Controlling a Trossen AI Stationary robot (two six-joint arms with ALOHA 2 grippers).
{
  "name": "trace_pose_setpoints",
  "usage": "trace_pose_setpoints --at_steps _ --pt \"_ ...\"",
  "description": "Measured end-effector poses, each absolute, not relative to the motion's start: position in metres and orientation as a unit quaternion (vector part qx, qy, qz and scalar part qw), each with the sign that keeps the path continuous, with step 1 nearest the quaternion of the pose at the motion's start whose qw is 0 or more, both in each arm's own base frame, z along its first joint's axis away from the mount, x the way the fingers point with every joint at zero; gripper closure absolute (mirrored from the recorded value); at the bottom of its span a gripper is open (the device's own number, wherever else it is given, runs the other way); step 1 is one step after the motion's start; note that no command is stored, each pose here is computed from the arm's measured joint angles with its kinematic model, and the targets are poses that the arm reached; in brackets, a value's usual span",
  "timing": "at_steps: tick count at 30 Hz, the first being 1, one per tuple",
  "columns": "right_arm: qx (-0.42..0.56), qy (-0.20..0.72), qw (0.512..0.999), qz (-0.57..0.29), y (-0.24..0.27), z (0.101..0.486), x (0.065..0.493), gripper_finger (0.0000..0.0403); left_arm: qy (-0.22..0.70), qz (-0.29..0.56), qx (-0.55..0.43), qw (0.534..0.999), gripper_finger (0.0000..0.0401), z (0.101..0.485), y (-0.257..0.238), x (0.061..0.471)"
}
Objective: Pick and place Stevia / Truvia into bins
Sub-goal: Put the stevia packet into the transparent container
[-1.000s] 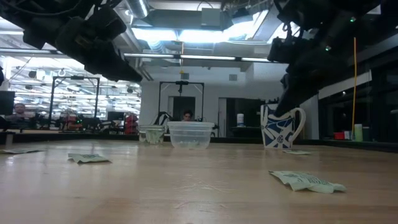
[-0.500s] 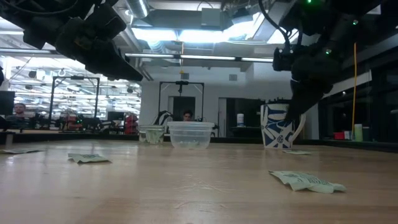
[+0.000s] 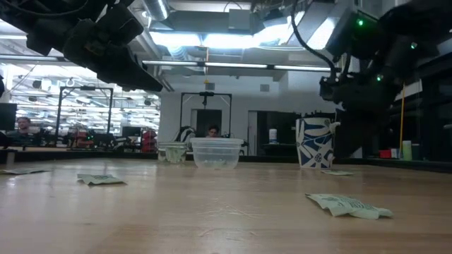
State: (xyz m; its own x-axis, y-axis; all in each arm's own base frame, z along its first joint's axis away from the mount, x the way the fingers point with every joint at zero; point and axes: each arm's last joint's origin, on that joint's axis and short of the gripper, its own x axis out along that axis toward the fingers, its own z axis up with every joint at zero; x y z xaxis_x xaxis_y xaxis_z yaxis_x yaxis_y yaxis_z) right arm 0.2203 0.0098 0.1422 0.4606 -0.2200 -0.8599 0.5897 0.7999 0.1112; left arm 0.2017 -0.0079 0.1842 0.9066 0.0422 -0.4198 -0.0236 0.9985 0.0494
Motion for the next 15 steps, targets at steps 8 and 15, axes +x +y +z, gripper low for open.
trace_pose_setpoints --at_steps 8,15 --pt "0.209 0.443 0.837 -0.244 0.0072 0.1327 0.216 0.0211 0.215 0.017 0.022 0.976 0.0397 0.1842 -0.0079 0.2017" --pt "0.205 0.444 0.838 -0.243 0.0072 0.131 0.2171 0.021 0.215 0.017 0.022 0.976 0.04 0.1842 -0.0079 0.2017"
